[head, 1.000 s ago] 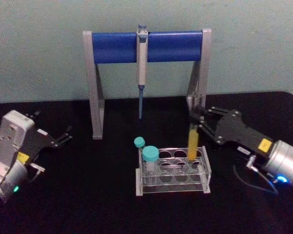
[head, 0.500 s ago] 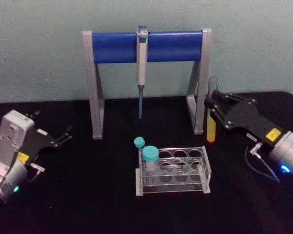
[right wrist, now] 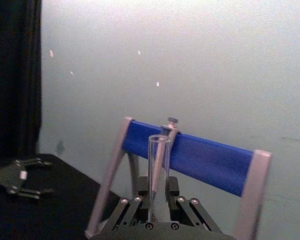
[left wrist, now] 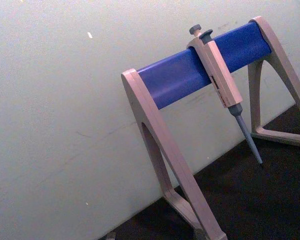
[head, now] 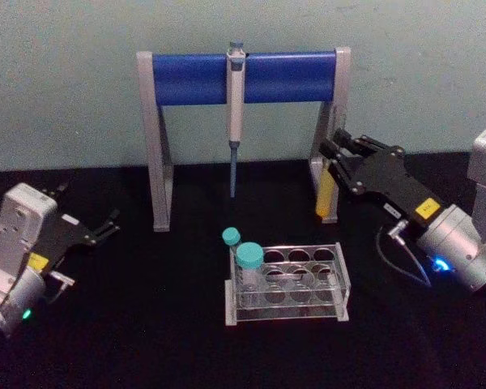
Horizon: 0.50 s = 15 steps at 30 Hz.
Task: Pick up the test tube from the test tube rack, shake it, then place it back into the test tube rack.
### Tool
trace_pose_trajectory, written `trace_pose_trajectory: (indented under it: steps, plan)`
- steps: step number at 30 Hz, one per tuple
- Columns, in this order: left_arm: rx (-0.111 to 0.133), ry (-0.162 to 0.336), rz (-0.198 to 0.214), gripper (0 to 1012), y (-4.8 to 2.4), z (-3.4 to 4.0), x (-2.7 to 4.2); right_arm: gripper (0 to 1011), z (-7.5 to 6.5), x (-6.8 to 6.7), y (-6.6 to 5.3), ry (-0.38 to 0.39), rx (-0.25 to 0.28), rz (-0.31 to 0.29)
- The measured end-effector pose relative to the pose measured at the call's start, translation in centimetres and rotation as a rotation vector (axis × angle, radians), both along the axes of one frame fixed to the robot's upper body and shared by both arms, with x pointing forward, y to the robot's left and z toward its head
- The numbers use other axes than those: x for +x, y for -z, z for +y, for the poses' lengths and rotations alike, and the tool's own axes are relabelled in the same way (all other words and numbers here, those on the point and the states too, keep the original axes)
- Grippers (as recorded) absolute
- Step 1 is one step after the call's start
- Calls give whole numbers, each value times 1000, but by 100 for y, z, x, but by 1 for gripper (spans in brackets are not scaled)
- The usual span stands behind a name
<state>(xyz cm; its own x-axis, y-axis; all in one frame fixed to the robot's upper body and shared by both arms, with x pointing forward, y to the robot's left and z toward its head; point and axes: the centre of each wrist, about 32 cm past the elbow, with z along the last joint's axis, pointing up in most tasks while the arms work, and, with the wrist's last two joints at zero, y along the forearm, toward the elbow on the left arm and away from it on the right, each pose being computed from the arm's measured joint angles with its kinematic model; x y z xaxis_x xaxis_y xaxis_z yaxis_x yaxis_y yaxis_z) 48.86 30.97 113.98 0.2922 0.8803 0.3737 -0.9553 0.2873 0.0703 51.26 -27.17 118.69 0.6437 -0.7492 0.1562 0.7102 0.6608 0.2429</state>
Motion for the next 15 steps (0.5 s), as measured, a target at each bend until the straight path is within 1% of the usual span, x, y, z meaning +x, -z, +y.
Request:
trace_pose_trajectory:
  steps: [4, 7, 10, 15]
  plan:
    - [0, 0, 0, 1001, 0, 0, 0, 229, 36, 32, 32, -52, 47, 16]
    - [0, 0, 0, 1001, 0, 0, 0, 229, 44, 43, 47, -81, 70, 27]
    - [0, 0, 0, 1001, 0, 0, 0, 229, 43, 50, 65, -125, 101, 55]
    - [0, 0, 0, 1001, 0, 0, 0, 229, -1, 39, 56, -171, 118, 91]
